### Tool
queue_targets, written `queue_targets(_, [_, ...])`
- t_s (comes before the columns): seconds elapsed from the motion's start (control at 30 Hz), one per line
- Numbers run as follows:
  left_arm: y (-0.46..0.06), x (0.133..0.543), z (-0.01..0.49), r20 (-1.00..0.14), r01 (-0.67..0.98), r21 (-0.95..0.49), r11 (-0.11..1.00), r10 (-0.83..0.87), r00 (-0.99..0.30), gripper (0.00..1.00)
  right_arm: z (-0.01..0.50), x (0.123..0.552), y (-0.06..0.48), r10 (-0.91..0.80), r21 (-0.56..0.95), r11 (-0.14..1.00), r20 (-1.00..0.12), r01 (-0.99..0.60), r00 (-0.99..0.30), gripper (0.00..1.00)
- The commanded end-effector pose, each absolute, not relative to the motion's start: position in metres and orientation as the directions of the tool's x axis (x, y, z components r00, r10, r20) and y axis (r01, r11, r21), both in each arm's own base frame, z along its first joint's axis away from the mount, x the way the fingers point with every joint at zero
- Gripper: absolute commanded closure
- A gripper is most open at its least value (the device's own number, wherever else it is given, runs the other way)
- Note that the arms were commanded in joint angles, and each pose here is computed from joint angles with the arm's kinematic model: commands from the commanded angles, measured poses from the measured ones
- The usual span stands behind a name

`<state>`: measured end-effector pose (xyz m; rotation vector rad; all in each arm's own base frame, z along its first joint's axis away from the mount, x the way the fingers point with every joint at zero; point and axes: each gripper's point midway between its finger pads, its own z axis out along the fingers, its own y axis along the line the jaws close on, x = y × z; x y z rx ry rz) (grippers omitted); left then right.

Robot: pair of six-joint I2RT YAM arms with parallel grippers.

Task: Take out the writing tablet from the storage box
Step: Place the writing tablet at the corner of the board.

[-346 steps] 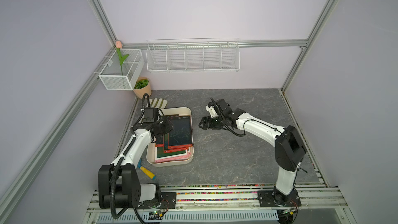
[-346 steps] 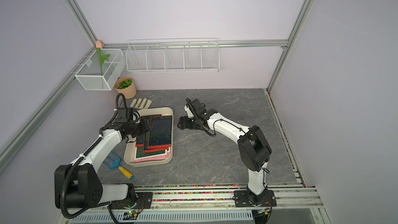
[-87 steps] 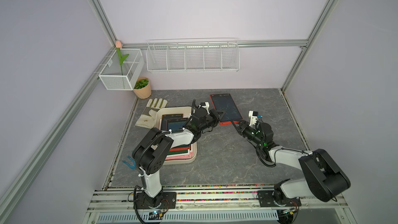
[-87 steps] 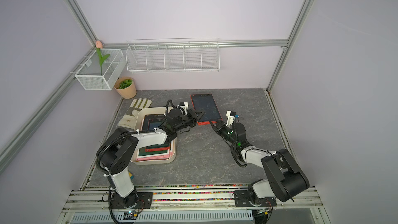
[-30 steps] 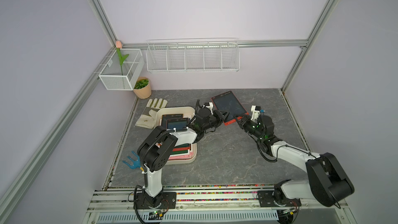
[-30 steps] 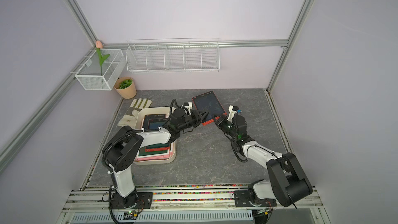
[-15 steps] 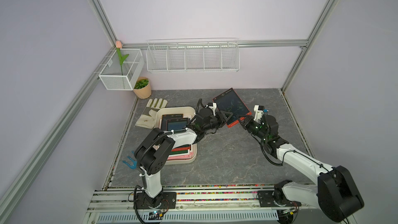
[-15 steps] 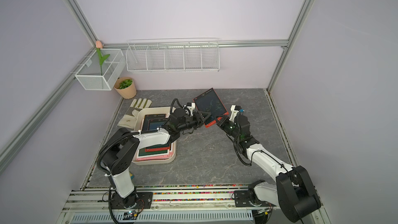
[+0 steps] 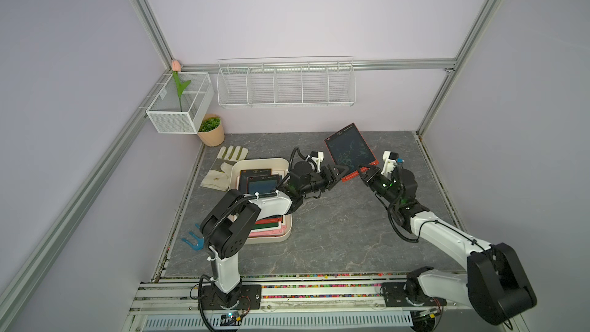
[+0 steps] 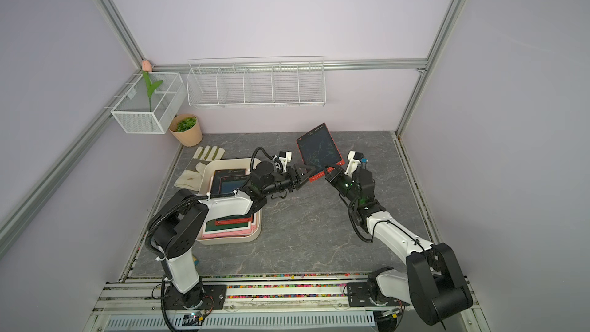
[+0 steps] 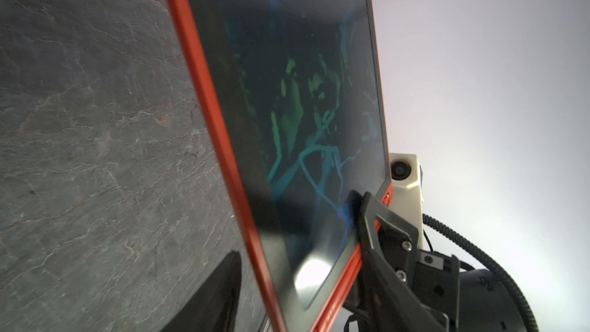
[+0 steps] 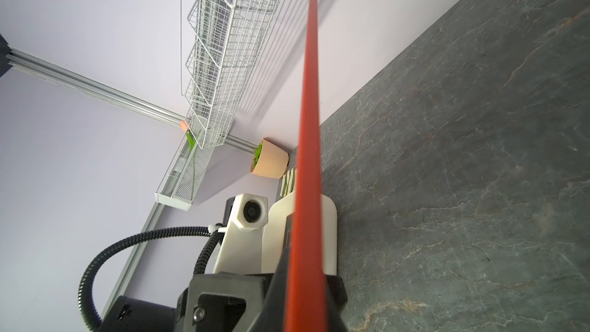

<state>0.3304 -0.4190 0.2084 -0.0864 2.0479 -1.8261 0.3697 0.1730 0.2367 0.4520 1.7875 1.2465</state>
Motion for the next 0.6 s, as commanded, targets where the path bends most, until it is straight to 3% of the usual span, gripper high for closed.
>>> queue_targets(0.0, [-0.409, 0.329, 0.209, -0.259, 0.225, -0.963, 0.146, -0.299, -0.918, 0.38, 0.255, 0.376, 0.164, 0.76, 0.915, 0.352, -0.403, -0.197, -0.51, 0.93])
queue_targets(0.27, [-0.383, 0.328, 0.19, -0.267, 0.201, -0.951, 0.236, -0.297, -0.917, 0.36, 0.245, 0.396, 0.116, 0.818, 0.928, 0.35, -0.369, -0.129, -0.44, 0.93])
queue_targets(0.57, [-0.357, 0.314, 0.194, -0.398, 0.266, -0.853, 0.45, -0.228, -0.888, 0.36, 0.199, 0.443, 0.037, 0.889, 0.956, 0.292, -0.28, -0.022, -0.362, 0.93])
